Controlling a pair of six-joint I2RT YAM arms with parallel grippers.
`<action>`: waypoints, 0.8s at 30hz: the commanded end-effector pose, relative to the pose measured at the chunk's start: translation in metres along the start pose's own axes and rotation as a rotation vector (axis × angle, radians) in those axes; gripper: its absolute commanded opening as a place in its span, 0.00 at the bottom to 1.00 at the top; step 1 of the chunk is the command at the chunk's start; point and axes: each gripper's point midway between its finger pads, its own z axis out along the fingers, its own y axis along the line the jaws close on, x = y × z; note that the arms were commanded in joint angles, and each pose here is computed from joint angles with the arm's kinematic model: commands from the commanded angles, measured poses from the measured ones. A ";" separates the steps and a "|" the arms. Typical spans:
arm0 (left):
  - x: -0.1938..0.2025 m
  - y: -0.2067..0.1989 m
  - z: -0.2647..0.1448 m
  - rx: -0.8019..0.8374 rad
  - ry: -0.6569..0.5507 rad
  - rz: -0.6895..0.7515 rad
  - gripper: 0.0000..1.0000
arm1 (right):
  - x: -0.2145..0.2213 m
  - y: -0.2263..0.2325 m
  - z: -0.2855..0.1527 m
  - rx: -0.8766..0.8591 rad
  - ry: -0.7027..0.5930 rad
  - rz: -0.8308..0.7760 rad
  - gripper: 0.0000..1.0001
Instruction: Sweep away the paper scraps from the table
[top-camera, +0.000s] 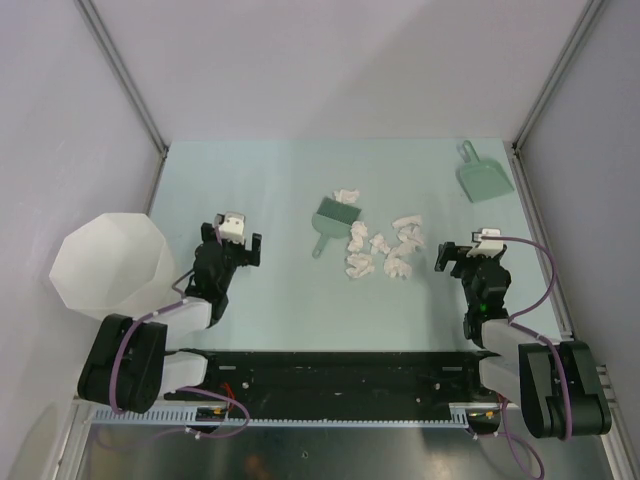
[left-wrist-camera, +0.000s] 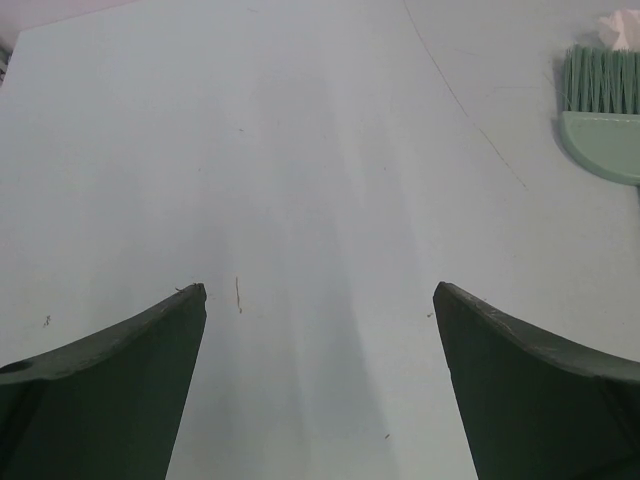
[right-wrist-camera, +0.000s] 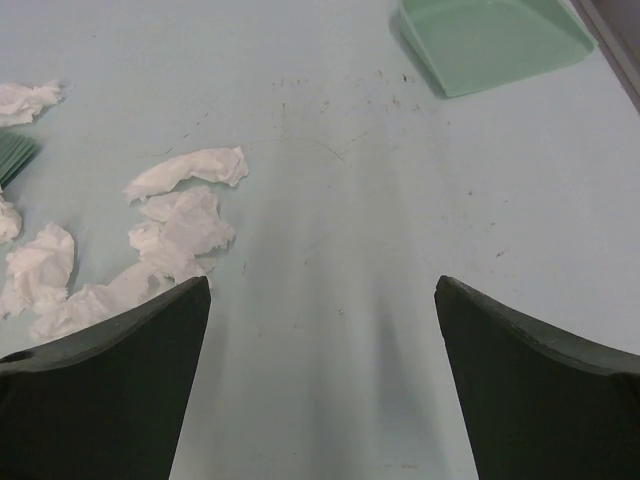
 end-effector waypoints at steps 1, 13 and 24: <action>-0.022 0.004 0.007 -0.023 -0.057 -0.059 1.00 | -0.026 0.004 0.008 -0.010 -0.079 -0.013 1.00; -0.035 -0.021 0.018 0.129 -0.058 -0.015 1.00 | -0.045 0.007 0.012 -0.046 -0.123 0.022 1.00; -0.091 -0.040 0.026 0.298 -0.031 0.070 1.00 | -0.148 -0.023 0.083 -0.044 0.093 0.046 1.00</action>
